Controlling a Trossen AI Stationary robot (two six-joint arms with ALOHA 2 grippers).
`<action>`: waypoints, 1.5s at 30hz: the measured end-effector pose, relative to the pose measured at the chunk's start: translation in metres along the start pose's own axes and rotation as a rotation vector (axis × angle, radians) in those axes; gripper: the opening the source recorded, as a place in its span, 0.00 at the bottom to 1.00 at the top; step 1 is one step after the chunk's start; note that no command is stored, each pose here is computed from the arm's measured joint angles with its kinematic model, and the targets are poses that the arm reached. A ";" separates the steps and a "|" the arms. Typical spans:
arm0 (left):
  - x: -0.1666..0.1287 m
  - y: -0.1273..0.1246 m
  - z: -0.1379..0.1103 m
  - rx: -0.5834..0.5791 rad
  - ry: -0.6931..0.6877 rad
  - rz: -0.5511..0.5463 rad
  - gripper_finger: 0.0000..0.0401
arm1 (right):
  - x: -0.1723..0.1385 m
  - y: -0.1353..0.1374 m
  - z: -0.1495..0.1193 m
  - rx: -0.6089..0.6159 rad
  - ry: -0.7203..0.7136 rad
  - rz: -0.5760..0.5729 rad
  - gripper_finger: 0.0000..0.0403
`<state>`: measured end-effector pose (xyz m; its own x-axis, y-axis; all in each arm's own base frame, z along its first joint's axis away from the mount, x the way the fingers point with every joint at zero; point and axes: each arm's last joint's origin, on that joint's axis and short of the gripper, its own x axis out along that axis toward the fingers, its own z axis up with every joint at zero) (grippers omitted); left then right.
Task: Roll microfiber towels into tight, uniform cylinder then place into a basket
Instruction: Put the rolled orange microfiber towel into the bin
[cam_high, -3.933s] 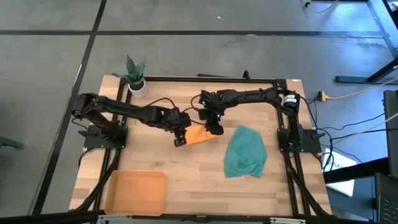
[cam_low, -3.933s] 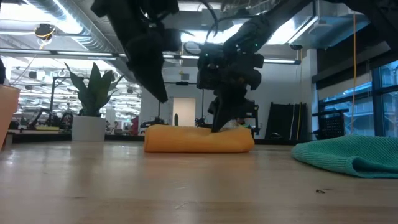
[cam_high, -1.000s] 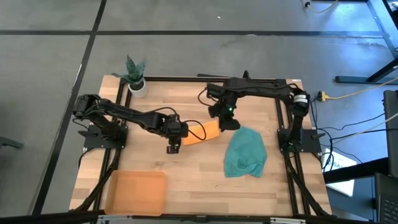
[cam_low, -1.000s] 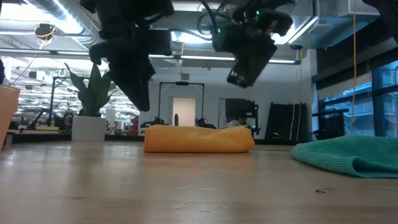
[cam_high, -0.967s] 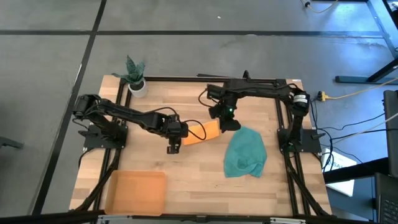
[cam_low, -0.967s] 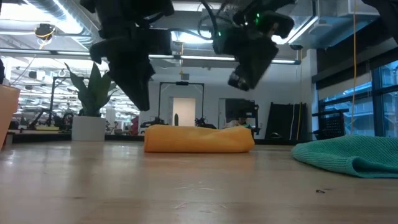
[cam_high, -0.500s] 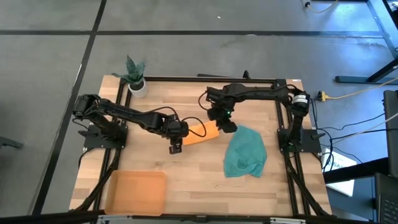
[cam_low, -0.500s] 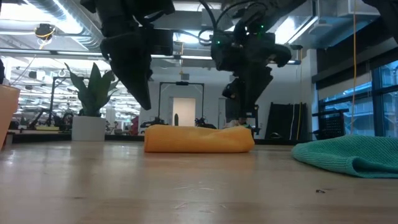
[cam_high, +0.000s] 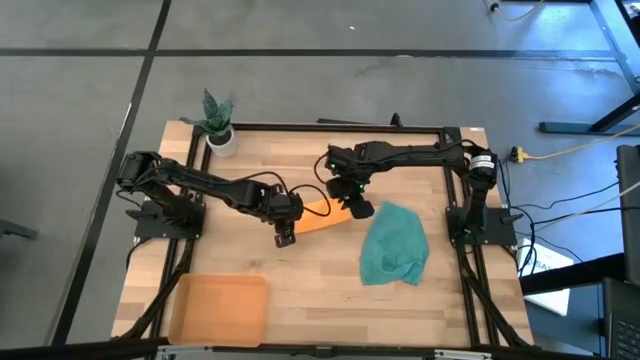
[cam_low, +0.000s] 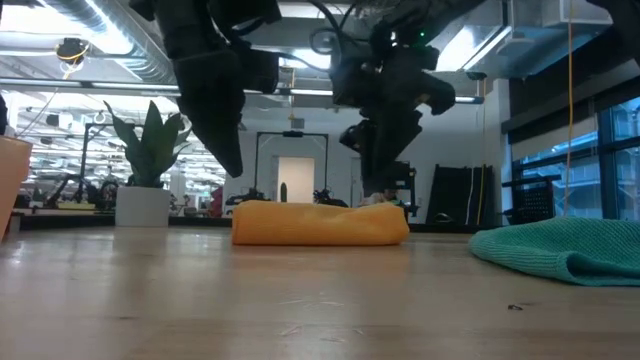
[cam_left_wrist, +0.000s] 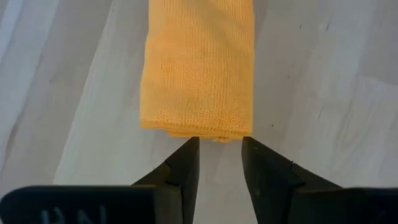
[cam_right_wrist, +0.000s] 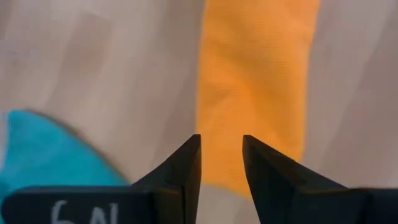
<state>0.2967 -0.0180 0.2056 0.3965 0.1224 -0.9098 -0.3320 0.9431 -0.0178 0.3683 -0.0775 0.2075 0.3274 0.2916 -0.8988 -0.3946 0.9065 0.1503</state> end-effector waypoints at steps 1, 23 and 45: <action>0.000 0.000 0.000 0.000 0.001 -0.001 0.27 | 0.001 0.001 0.001 -0.009 0.011 -0.031 0.30; 0.000 0.000 0.000 -0.004 0.000 -0.001 0.27 | 0.009 0.012 0.017 -0.156 0.036 -0.178 0.33; 0.000 0.000 0.000 0.004 0.006 0.001 0.27 | 0.029 0.006 0.023 -0.146 -0.006 -0.141 0.30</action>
<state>0.2960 -0.0179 0.2057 0.3912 0.1213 -0.9123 -0.3288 0.9443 -0.0154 0.3953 -0.0568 0.1920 0.3934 0.1672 -0.9040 -0.4646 0.8847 -0.0386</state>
